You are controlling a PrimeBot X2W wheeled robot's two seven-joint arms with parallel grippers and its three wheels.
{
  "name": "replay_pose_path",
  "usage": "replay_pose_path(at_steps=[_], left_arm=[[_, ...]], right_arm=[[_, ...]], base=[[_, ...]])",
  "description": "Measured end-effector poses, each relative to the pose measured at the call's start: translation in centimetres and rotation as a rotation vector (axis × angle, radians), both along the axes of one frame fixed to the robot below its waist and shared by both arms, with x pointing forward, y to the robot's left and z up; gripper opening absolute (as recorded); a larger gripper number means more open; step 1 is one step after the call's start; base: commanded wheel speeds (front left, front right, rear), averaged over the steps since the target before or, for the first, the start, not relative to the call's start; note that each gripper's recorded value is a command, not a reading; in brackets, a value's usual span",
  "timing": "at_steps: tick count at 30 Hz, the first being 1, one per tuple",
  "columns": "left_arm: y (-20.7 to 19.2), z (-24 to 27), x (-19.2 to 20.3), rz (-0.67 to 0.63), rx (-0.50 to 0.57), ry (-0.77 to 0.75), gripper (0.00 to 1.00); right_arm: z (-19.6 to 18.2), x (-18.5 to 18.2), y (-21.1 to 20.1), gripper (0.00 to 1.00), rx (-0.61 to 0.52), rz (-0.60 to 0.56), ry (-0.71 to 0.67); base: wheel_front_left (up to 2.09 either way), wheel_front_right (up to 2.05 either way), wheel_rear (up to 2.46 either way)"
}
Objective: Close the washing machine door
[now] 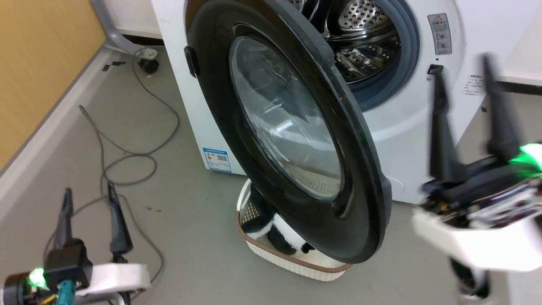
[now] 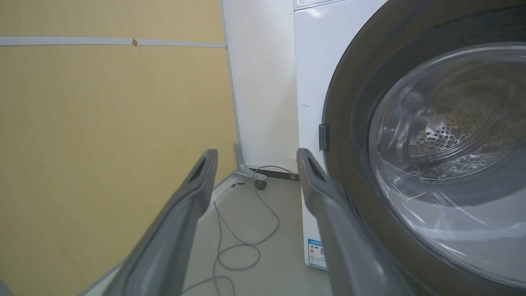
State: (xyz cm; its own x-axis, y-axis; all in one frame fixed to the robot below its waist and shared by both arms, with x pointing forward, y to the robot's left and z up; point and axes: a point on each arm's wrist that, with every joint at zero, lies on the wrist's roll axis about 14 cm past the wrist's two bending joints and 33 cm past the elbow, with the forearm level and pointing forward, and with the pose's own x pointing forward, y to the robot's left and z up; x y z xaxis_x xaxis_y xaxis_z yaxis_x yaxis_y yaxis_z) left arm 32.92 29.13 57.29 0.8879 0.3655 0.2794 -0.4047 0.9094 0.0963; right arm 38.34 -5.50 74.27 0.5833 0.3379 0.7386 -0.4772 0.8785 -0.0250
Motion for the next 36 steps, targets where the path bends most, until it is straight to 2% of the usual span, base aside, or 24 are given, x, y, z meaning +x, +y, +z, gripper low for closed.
replay_pose_path(at_steps=[8, 14, 17, 24, 36], left_arm=[[-0.9, -0.9, -1.8, -0.024, -0.007, 0.023, 1.0], [-1.5, -1.0, -2.1, -0.034, -0.021, 0.021, 1.0], [-2.0, -1.2, -1.9, -0.042, -0.026, 0.025, 1.0], [-2.8, -1.7, -1.3, -0.058, -0.038, 0.036, 1.0], [-4.4, -2.2, 0.7, -0.11, -0.044, 0.051, 1.0]], right_arm=[[-1.7, -3.5, 6.4, 0.0, -0.178, 0.229, -0.018], [-8.5, -4.0, 9.2, 0.0, -0.387, 0.316, 0.113], [-12.2, -3.7, 9.3, 0.0, -0.431, 0.327, 0.22], [-18.6, -2.6, 7.1, 0.0, -0.507, 0.274, 0.413], [-21.8, 1.1, 1.5, 0.0, -0.487, 0.095, 0.549]], base=[[0.0, 0.0, 0.0], [0.0, 0.0, 0.0], [0.0, 0.0, 0.0], [0.0, 0.0, 0.0], [0.0, 0.0, 0.0]])
